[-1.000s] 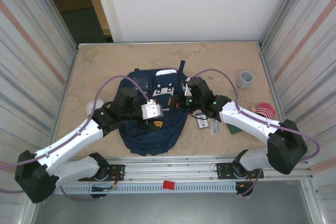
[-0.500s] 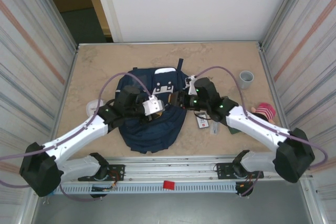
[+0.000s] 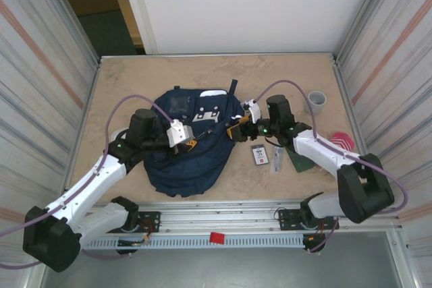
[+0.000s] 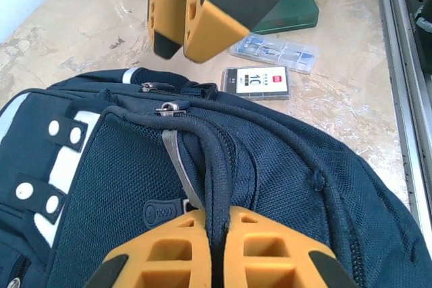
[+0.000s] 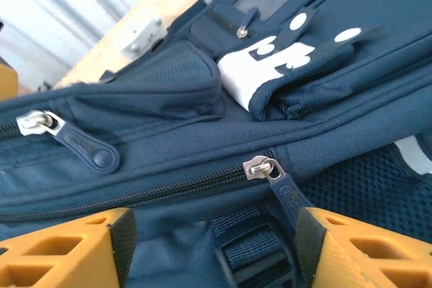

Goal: Pack the student bag

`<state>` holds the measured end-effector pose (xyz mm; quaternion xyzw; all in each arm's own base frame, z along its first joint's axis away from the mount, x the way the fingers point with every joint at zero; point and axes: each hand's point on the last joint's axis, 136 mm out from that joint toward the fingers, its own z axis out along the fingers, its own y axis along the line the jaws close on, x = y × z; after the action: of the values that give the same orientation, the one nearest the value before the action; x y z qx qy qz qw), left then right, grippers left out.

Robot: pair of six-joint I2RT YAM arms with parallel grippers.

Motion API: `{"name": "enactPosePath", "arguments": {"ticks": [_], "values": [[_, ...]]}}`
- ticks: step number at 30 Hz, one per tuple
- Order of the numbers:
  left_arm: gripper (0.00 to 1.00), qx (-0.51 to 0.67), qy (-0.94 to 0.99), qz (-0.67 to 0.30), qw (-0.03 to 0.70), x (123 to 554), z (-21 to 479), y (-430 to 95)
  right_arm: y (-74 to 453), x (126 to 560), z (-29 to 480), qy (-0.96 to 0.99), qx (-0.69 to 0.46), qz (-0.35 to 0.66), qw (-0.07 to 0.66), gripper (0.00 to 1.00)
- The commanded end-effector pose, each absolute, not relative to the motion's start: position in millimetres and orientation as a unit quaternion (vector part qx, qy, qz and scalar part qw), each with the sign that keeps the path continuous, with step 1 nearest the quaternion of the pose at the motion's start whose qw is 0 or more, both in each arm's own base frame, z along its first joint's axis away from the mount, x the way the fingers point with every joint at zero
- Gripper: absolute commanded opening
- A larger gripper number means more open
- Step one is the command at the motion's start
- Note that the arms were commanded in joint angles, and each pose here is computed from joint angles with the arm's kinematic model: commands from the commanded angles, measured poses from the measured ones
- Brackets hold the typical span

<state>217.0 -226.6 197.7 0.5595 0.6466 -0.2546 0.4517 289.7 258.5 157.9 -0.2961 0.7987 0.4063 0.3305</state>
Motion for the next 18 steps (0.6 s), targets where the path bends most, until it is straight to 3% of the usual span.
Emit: {"name": "enactPosePath", "arguments": {"ticks": [1,12,18], "values": [[0.00,0.576,0.590,-0.275,0.495,209,230,-234,264,301,170,0.763,-0.331,0.439,0.339,0.68],[0.00,0.571,0.579,-0.290,0.505,205,236,-234,279,314,160,0.753,-0.328,0.500,0.275,0.73],[0.00,0.563,0.581,-0.288,0.511,208,240,-232,277,309,149,0.761,-0.333,0.499,0.248,0.62]]}}
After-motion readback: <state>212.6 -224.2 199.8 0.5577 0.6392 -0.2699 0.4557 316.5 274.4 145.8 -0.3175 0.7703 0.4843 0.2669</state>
